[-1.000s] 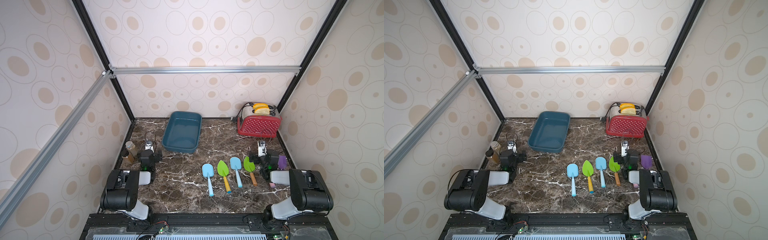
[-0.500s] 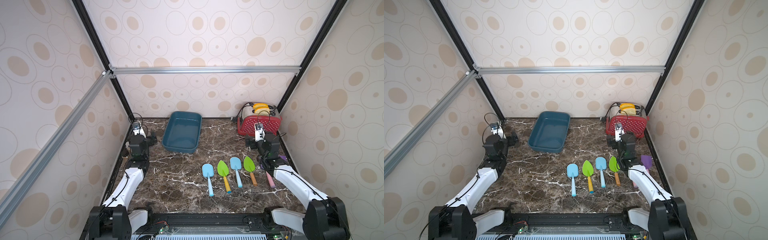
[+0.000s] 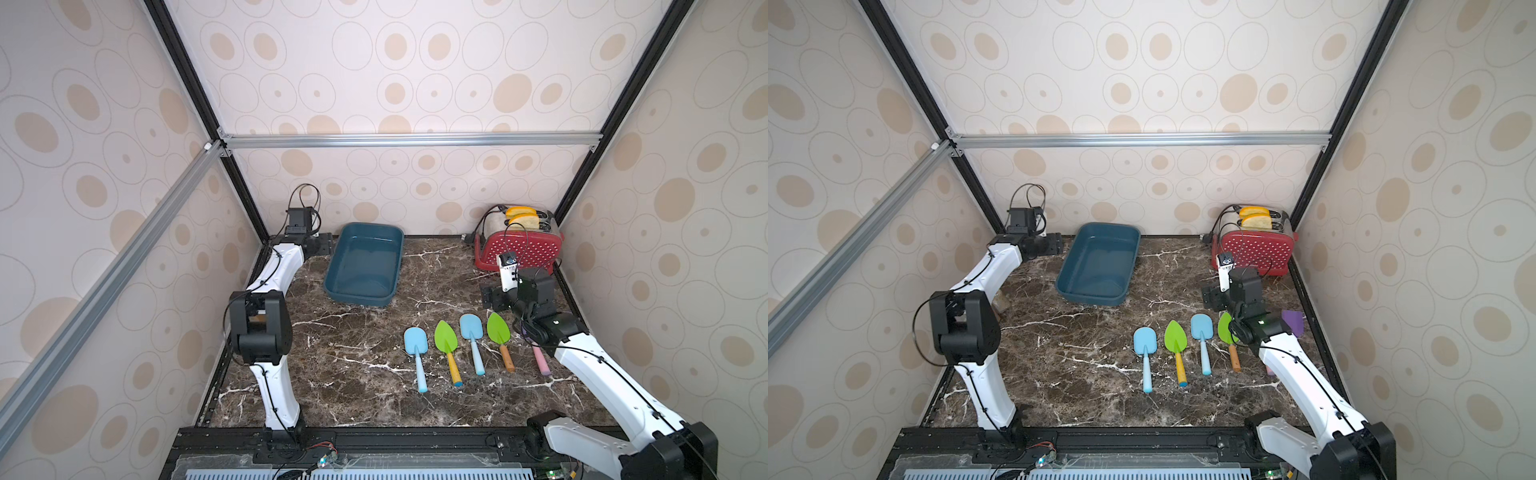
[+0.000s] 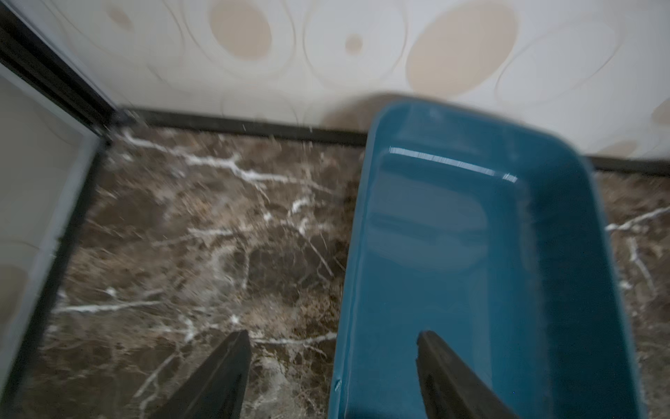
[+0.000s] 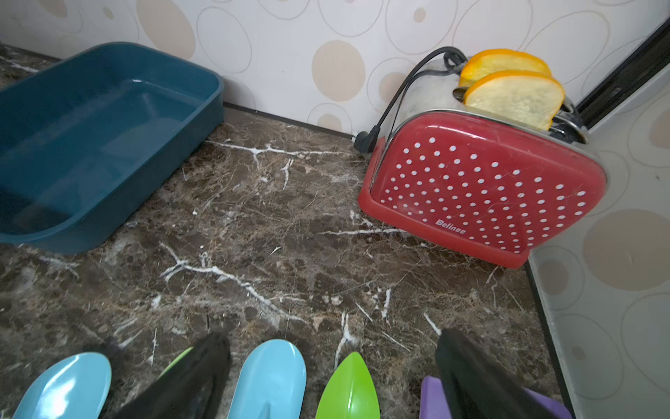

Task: Put the shovel into the storage box
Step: Move the storage box to the center of the board.

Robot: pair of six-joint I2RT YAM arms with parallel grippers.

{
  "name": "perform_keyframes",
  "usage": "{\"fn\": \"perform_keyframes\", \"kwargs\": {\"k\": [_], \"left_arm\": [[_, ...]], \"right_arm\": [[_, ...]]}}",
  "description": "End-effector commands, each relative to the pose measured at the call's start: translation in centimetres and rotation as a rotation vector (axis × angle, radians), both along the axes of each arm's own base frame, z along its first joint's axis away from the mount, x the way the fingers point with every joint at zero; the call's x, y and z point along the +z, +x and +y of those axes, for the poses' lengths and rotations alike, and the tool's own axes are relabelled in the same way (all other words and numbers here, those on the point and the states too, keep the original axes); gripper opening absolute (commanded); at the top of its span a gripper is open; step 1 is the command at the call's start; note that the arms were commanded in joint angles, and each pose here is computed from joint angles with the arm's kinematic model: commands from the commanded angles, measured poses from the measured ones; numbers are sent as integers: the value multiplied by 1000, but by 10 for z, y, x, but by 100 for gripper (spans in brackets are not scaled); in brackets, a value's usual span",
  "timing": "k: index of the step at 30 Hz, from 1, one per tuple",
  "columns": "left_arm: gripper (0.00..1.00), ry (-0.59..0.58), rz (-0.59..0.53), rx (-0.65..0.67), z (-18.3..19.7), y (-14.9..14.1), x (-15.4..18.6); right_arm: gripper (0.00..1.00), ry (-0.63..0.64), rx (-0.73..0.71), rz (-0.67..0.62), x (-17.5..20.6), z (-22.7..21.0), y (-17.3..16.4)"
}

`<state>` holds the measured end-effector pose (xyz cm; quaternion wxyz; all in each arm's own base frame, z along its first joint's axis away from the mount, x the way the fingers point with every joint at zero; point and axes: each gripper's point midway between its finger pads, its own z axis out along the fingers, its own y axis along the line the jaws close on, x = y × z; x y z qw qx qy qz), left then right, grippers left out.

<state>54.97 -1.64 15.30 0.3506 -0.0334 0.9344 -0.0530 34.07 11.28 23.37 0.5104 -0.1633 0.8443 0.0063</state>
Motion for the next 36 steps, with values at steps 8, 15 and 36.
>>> {"fn": "perform_keyframes", "kwargs": {"k": [8,15,36], "left_arm": [[69,-35,156,-77,-25,-6,-41],[49,-22,208,-89,-35,-9,-64],[5,36,363,-116,-51,-47,-103]], "right_arm": [[95,-41,-6,82,-27,0,-10],[96,-59,-25,68,-27,-5,-10],[98,-72,-59,26,-21,-14,-14]]}}
